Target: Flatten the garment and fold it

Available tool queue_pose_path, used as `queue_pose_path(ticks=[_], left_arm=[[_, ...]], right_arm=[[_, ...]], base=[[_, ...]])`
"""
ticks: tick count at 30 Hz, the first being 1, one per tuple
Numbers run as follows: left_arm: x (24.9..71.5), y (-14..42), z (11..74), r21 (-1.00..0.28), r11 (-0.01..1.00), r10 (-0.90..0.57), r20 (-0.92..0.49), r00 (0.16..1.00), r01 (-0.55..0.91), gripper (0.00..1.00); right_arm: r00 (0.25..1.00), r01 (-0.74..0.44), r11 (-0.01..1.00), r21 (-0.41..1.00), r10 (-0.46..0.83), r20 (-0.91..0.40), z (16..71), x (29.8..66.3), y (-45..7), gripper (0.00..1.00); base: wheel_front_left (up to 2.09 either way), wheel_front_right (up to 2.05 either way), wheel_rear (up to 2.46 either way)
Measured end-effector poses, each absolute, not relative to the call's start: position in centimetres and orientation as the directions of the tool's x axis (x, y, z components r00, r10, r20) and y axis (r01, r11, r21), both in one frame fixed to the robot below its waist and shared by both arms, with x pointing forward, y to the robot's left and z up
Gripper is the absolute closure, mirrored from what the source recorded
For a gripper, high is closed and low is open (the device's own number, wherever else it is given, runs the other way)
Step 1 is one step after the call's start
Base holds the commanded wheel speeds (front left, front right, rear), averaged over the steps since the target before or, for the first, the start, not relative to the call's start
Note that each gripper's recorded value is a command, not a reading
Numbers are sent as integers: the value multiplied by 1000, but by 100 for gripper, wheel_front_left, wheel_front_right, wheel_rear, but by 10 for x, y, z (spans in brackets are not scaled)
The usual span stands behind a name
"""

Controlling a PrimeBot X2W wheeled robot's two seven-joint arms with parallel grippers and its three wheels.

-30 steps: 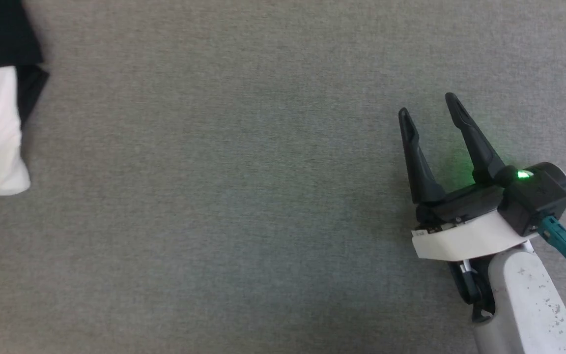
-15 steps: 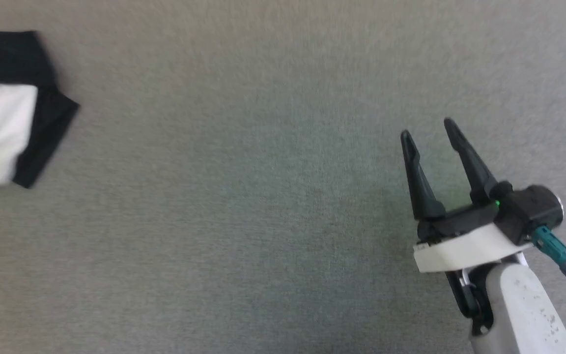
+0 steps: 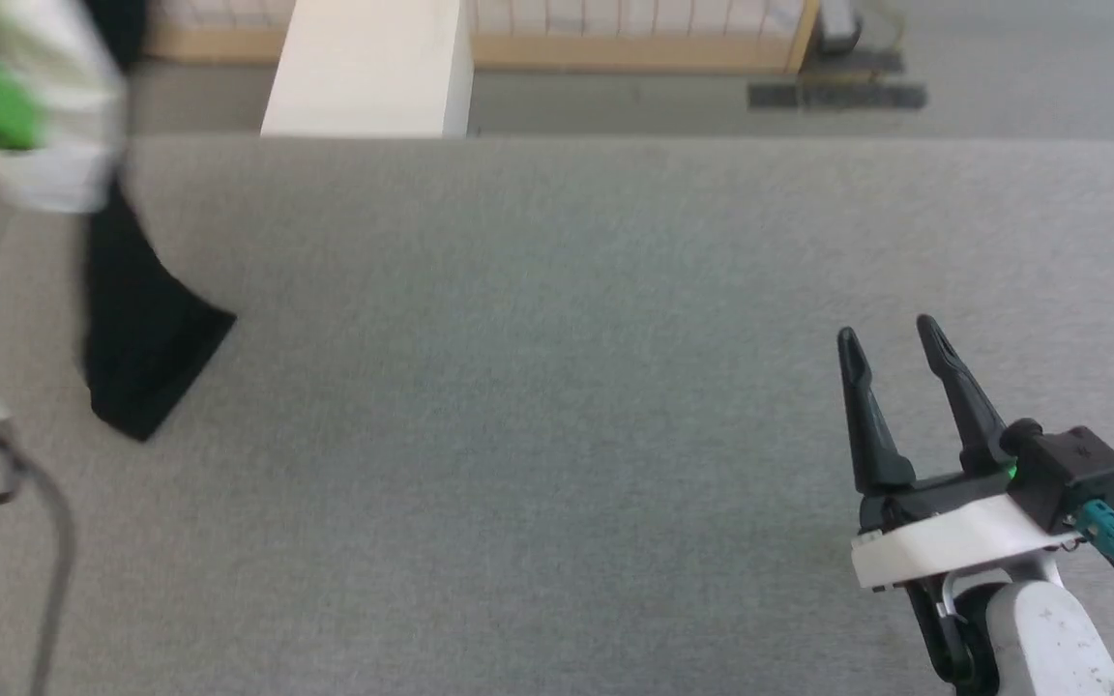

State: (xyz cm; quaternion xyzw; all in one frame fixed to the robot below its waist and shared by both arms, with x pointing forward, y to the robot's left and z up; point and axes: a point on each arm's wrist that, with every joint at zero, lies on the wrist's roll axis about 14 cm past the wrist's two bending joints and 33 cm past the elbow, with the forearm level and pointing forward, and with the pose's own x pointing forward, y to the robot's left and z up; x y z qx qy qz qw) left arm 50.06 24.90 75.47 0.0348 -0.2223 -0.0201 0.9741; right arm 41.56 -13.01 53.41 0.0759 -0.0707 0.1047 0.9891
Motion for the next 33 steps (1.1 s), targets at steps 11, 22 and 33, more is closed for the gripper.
queue_pose_path(ticks=[11,22,33], left_arm=[[485,54,782,2,855,-451,499,740,519,100],[457,-80,614,-231,647,-735,63,675,727,100],[370,-88,414,-399,621,-739,-585,334,675,0]], right_arm=[[978,-107,987,117,83,192,556,382,-172,0],[982,-5,994,107,-15,186,559,358,-204,0],[989,18,994,106,-33,143,546,361,-210,0]], base=[[0,0,0],[0,0,0],[0,0,0]])
